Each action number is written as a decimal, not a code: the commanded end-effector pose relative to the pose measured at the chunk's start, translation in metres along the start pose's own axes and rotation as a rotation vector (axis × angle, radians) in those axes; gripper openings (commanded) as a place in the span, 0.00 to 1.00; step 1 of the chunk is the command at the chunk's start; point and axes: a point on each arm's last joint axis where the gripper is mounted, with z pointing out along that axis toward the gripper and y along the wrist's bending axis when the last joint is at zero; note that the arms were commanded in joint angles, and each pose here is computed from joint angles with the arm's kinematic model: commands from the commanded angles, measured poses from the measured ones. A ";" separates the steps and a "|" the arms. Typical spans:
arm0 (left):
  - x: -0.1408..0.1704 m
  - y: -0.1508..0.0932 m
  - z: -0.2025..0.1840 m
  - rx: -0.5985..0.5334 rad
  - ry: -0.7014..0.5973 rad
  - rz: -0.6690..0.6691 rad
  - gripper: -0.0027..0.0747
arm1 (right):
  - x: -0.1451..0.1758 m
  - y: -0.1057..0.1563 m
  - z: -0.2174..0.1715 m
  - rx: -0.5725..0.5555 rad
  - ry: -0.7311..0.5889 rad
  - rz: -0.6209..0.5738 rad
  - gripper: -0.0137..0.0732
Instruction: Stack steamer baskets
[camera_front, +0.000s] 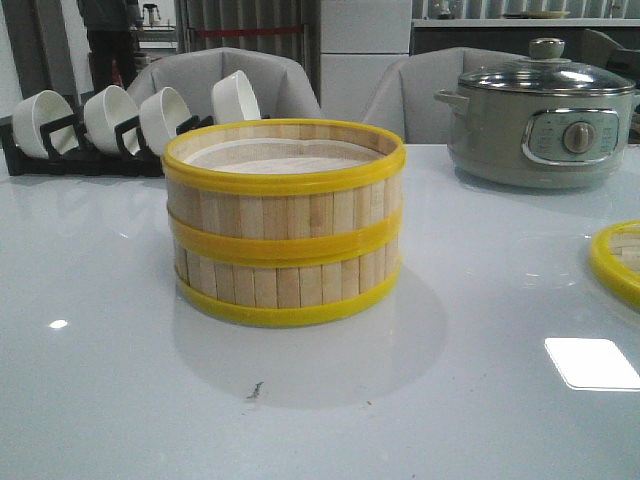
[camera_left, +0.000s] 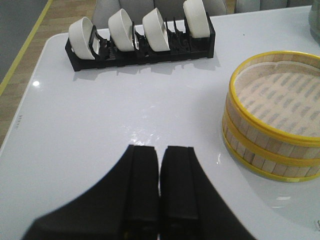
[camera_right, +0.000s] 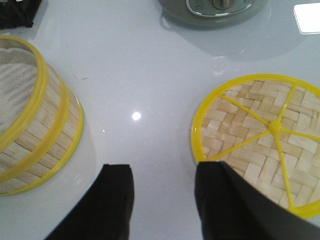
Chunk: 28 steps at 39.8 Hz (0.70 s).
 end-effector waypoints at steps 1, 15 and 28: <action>-0.014 0.000 -0.006 0.009 -0.108 -0.007 0.14 | -0.013 0.003 -0.008 -0.013 -0.075 -0.002 0.63; -0.014 0.000 -0.006 0.009 -0.108 -0.007 0.14 | -0.003 0.002 -0.008 -0.002 0.035 -0.003 0.63; -0.014 0.000 -0.006 0.009 -0.108 -0.007 0.14 | -0.008 -0.008 0.019 0.081 0.108 -0.068 0.63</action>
